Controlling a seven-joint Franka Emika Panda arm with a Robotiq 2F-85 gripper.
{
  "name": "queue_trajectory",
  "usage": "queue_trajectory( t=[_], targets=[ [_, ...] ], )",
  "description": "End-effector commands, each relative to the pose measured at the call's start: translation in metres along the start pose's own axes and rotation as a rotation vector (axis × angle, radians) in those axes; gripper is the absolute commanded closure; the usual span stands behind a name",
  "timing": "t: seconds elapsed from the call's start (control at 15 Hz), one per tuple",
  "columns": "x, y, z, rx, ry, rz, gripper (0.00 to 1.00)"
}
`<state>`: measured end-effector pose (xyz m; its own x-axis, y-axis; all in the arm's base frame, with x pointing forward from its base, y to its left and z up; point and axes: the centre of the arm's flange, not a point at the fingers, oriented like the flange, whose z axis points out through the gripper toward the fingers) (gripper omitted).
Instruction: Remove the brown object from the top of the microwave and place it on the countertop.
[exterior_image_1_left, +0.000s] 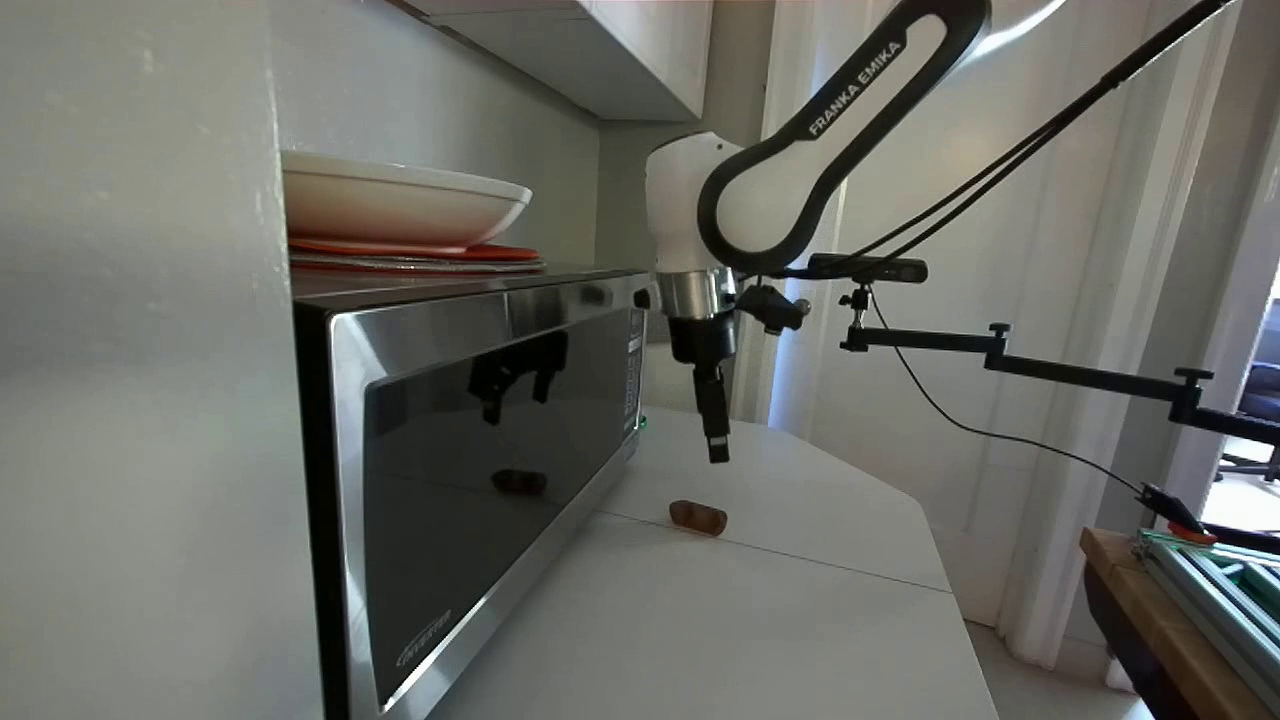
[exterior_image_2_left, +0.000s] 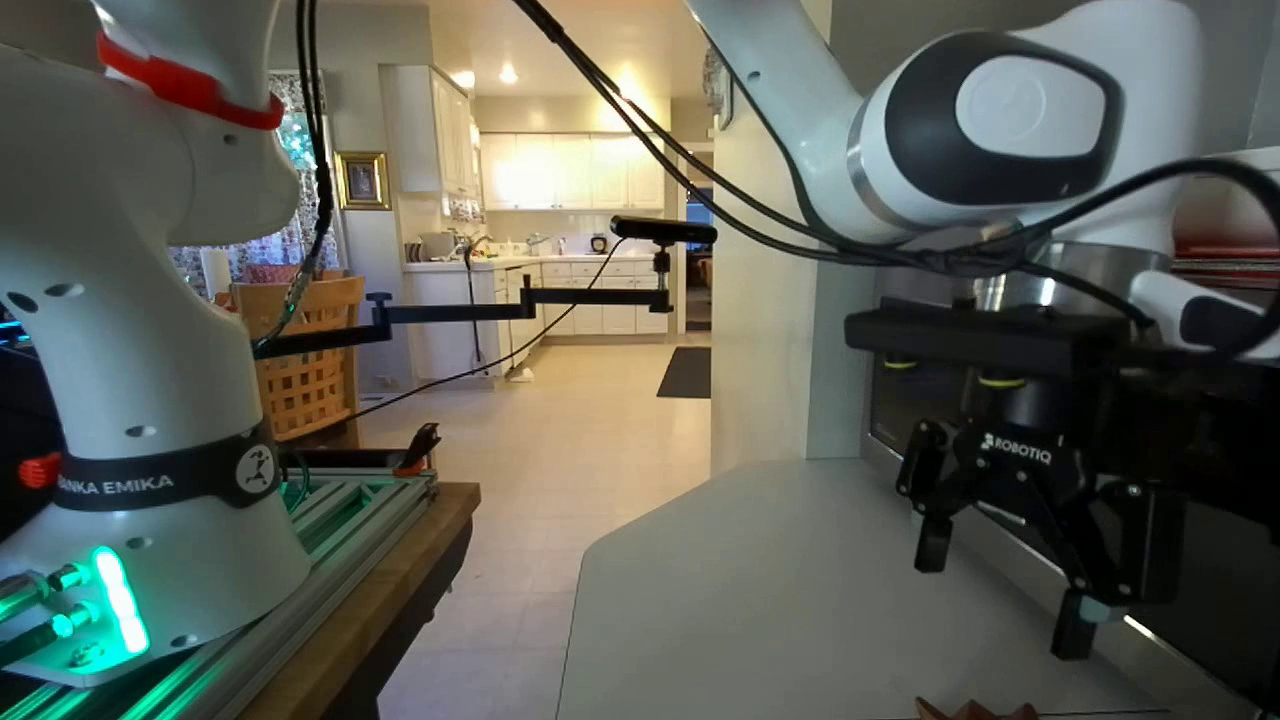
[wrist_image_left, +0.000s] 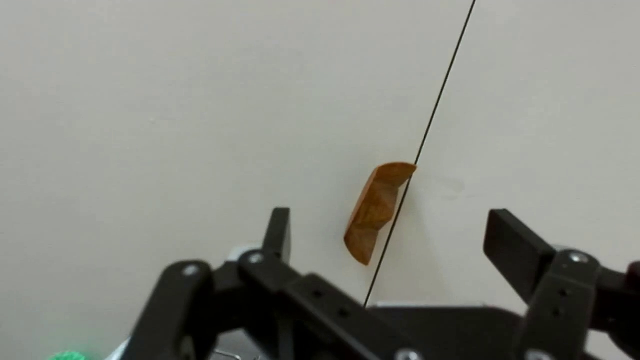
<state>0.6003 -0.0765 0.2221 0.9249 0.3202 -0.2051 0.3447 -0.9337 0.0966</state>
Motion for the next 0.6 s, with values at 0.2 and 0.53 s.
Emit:
queue_trajectory(
  t=[0.2, 0.53],
  targets=[
    [-0.037, -0.007, -0.055, 0.03, -0.027, 0.102, 0.0],
    [-0.052, -0.008, -0.09, 0.056, 0.142, 0.172, 0.0]
  ],
)
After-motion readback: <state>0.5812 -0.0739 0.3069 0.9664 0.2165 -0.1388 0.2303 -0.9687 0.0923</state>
